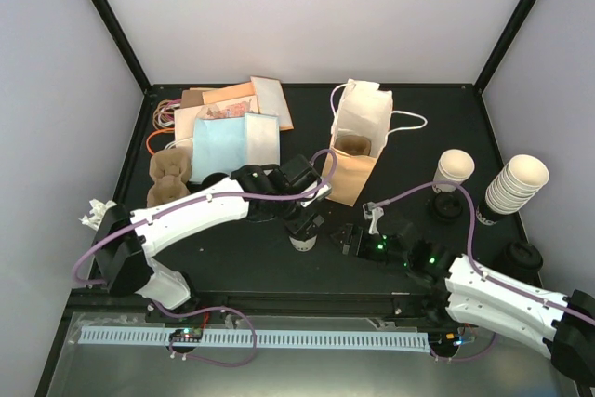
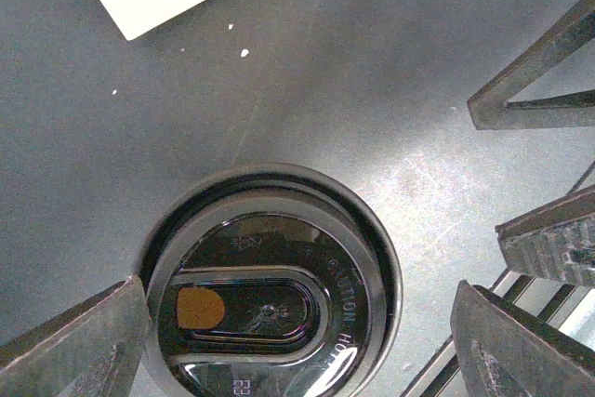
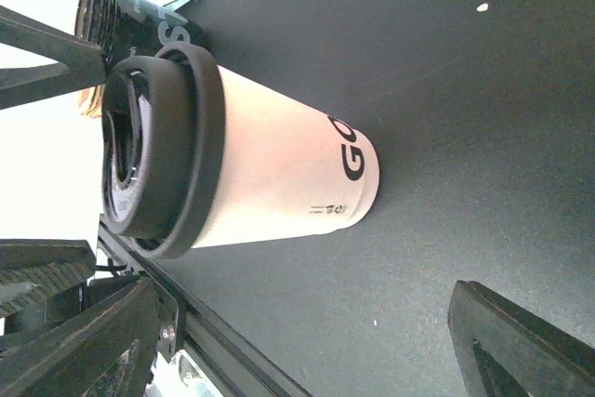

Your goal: Pack the takeout coffee

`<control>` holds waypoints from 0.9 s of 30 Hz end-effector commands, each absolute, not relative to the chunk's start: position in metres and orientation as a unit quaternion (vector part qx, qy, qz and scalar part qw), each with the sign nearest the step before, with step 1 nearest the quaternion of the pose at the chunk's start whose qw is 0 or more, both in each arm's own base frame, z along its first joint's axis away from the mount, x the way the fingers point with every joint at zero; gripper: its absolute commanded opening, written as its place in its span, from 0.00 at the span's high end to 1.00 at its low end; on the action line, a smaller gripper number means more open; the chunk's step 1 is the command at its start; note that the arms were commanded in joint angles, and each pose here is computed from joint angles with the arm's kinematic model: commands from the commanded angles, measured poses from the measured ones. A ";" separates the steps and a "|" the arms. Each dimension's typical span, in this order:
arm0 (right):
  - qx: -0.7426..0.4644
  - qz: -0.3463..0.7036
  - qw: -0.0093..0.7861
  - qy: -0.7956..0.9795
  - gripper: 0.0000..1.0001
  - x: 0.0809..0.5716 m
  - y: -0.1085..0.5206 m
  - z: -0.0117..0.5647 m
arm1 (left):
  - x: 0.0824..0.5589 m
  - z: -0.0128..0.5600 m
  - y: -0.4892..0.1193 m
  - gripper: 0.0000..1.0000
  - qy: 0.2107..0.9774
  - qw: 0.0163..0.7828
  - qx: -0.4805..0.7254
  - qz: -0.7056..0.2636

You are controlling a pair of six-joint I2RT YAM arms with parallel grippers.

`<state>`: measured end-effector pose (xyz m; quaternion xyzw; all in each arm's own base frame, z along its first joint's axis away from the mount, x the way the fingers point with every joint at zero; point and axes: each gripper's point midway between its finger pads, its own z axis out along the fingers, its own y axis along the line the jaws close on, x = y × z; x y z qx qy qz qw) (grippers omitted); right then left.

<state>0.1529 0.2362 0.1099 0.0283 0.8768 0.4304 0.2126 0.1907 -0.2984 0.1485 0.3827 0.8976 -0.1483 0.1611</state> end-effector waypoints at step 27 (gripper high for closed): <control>0.048 0.454 0.233 0.859 0.14 0.161 0.239 0.129 | 0.185 0.136 -0.293 0.04 0.902 0.127 0.393 -0.126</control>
